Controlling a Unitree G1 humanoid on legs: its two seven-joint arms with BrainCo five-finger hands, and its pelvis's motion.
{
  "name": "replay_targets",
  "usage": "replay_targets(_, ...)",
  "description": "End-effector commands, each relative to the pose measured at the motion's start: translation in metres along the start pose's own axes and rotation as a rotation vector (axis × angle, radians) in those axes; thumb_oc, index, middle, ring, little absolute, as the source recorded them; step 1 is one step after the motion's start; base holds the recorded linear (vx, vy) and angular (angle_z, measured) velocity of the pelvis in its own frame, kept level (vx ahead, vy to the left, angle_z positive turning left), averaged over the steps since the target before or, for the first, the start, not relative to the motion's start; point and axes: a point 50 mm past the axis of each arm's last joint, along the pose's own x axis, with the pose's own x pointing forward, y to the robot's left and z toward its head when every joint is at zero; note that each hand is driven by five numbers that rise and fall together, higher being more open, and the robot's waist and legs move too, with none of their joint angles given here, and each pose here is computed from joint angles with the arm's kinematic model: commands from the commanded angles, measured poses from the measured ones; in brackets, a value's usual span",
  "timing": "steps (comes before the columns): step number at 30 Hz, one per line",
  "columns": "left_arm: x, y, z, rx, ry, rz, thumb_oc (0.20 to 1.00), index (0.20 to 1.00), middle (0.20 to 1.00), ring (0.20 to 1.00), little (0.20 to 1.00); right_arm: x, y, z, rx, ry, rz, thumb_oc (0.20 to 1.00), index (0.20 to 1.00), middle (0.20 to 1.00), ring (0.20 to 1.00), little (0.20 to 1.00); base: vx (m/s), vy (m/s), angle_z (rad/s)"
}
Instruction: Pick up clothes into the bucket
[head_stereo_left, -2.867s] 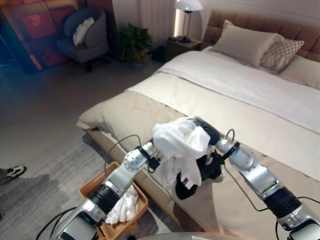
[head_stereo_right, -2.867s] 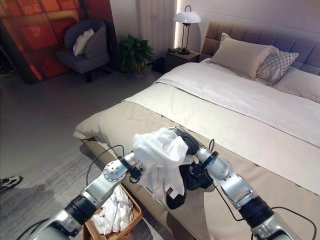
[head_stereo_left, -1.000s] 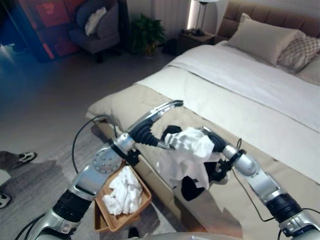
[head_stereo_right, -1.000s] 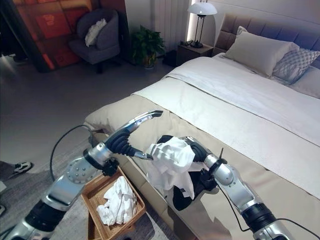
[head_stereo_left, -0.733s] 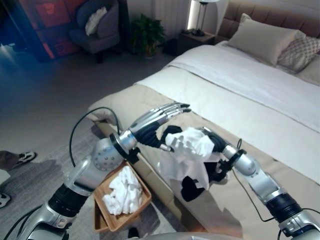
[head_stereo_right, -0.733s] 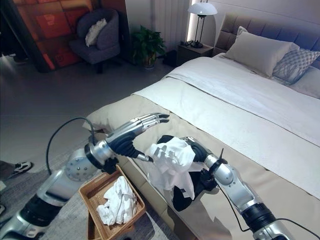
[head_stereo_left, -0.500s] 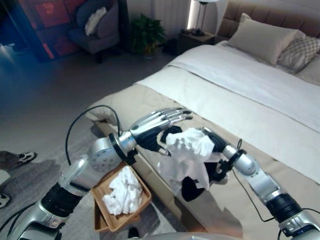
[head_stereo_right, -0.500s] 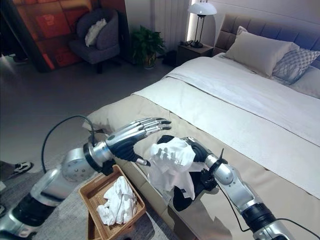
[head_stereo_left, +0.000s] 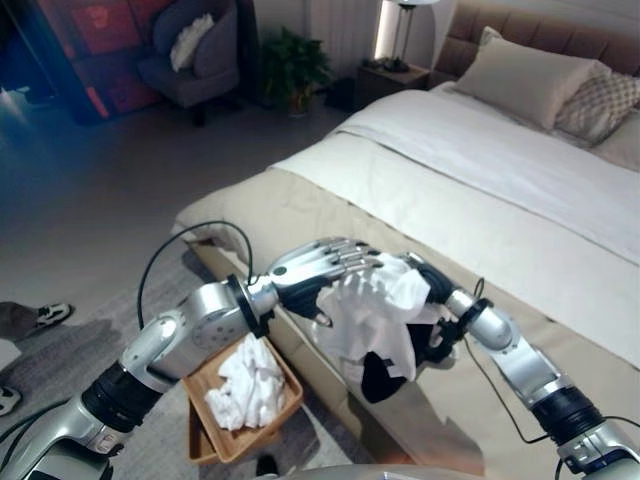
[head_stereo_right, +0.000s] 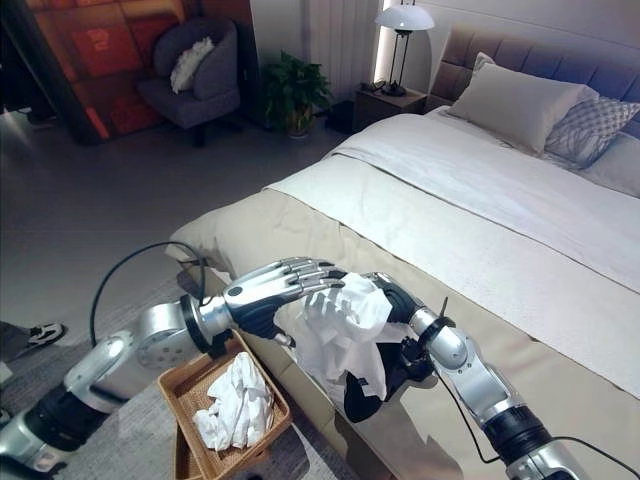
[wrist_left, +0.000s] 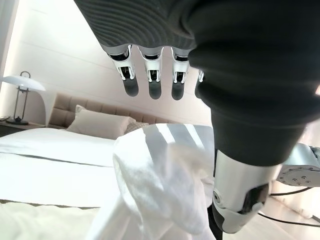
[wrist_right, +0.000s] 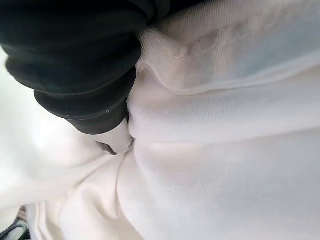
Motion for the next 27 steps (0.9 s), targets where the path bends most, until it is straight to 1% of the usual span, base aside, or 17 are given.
replay_targets(1, 0.007, 0.003, -0.01, 0.076, 0.02, 0.047, 1.0, 1.0, 1.0, 1.0, 1.0, 0.024, -0.026, 0.059, 0.014, -0.29, -0.107, 0.2, 0.2, 0.2, 0.2, 0.2, 0.0, 0.0, 0.0)
replay_targets(2, 0.01, -0.005, -0.015, 0.085, 0.043, 0.035, 1.0, 1.0, 1.0, 1.0, 1.0, 0.024, -0.027, 0.064, 0.011, -0.316, -0.106, 0.2, 0.2, 0.2, 0.2, 0.2, 0.0, 0.0, 0.0)
replay_targets(11, 0.016, -0.018, -0.024, 0.154, 0.095, 0.07, 1.0, 1.0, 1.0, 1.0, 1.0, 0.027, -0.027, 0.083, -0.001, -0.4, -0.105, 0.2, 0.2, 0.2, 0.2, 0.2, 0.0, 0.0, 0.0)
replay_targets(15, 0.02, -0.021, -0.024, 0.14, 0.096, 0.086, 1.0, 1.0, 1.0, 1.0, 1.0, 0.026, -0.028, 0.089, 0.0, -0.425, -0.109, 0.2, 0.2, 0.2, 0.2, 0.2, 0.0, 0.0, -0.01)
replay_targets(19, 0.03, -0.032, -0.022, 0.079, 0.089, 0.106, 1.0, 1.0, 1.0, 1.0, 1.0, 0.029, -0.023, 0.097, 0.025, -0.464, -0.095, 0.2, 0.2, 0.2, 0.2, 0.2, 0.0, 0.0, 0.0)
replay_targets(26, 0.039, -0.041, -0.018, 0.002, 0.075, 0.13, 1.0, 1.0, 1.0, 1.0, 1.0, 0.031, -0.02, 0.103, 0.029, -0.495, -0.088, 0.2, 0.2, 0.2, 0.2, 0.2, 0.0, 0.0, 0.0)
replay_targets(27, 0.04, -0.042, -0.017, -0.007, 0.069, 0.125, 0.275, 0.275, 0.275, 0.275, 0.275, 0.031, -0.02, 0.104, 0.03, -0.497, -0.088, 0.2, 0.2, 0.2, 0.2, 0.2, 0.0, 0.0, 0.0)
